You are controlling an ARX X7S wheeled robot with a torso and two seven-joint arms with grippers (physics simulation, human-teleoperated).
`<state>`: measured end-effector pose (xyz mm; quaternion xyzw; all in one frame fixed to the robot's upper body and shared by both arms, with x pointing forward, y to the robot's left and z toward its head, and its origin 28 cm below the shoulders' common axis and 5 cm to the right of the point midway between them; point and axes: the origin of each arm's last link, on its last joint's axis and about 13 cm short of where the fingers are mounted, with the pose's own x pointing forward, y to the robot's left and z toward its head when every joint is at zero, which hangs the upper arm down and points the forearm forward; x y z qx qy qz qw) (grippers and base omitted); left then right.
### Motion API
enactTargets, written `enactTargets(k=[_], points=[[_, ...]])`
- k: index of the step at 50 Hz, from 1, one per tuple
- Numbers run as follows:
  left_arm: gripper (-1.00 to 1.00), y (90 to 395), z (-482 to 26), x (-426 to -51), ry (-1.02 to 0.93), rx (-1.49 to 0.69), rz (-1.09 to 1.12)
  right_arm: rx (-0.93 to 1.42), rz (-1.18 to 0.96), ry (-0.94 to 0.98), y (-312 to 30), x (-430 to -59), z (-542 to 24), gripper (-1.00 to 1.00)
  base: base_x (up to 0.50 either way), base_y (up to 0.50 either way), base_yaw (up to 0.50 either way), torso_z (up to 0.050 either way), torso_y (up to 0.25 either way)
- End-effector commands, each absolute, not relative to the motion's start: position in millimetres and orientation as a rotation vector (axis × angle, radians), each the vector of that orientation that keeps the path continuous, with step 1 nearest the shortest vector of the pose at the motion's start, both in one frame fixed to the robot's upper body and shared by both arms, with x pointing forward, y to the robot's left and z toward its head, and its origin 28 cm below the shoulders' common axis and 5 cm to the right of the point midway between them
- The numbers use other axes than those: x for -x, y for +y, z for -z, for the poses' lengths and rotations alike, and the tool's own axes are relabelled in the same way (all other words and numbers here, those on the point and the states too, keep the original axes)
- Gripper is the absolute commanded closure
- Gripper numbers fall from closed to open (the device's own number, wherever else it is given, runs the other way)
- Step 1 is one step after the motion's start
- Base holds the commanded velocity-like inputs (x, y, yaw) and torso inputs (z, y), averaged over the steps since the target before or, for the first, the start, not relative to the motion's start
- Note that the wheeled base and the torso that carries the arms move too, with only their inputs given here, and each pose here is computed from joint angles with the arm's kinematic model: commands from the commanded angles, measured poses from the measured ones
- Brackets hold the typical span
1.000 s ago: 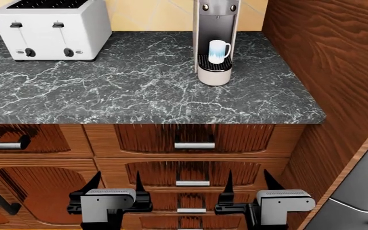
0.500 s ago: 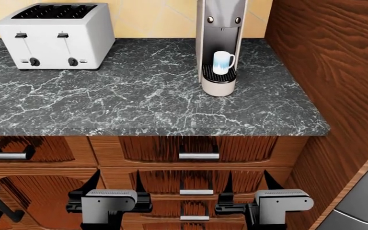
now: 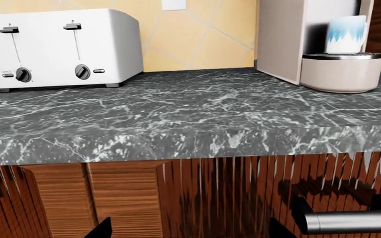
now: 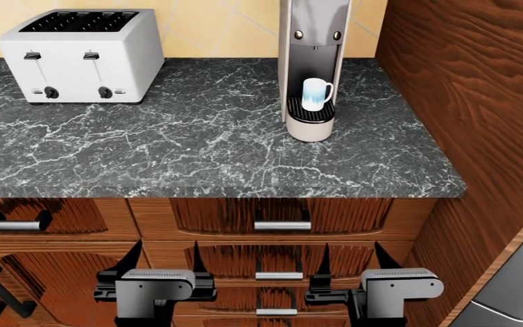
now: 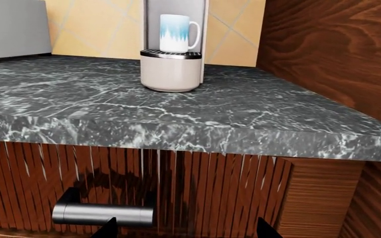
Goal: Press the button on the coffee machine to serve coffee.
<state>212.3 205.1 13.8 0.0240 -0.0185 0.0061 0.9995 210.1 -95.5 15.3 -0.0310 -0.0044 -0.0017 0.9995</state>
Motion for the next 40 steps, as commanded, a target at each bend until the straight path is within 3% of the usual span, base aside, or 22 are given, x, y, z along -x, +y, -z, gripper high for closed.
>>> enactTargets(k=[1, 16, 40], points=[[-1.00, 206.8, -12.1, -211.4, -0.006, -0.042, -0.012, 0.064, 0.000, -0.006, -94.9, -210.0, -14.5, -1.00, 0.00, 0.00, 0.00, 0.000, 0.000], [-1.00, 203.5, -24.0, -211.2, -0.012, 0.028, -0.012, 0.058, 0.010, -0.008, -95.0, -210.0, -19.2, -1.00, 0.00, 0.00, 0.00, 0.000, 0.000], [-1.00, 205.6, -119.7, -239.6, -0.031, -0.021, 0.021, 0.054, 0.041, -0.134, -122.1, -225.9, -135.8, -1.00, 0.00, 0.00, 0.00, 0.000, 0.000]])
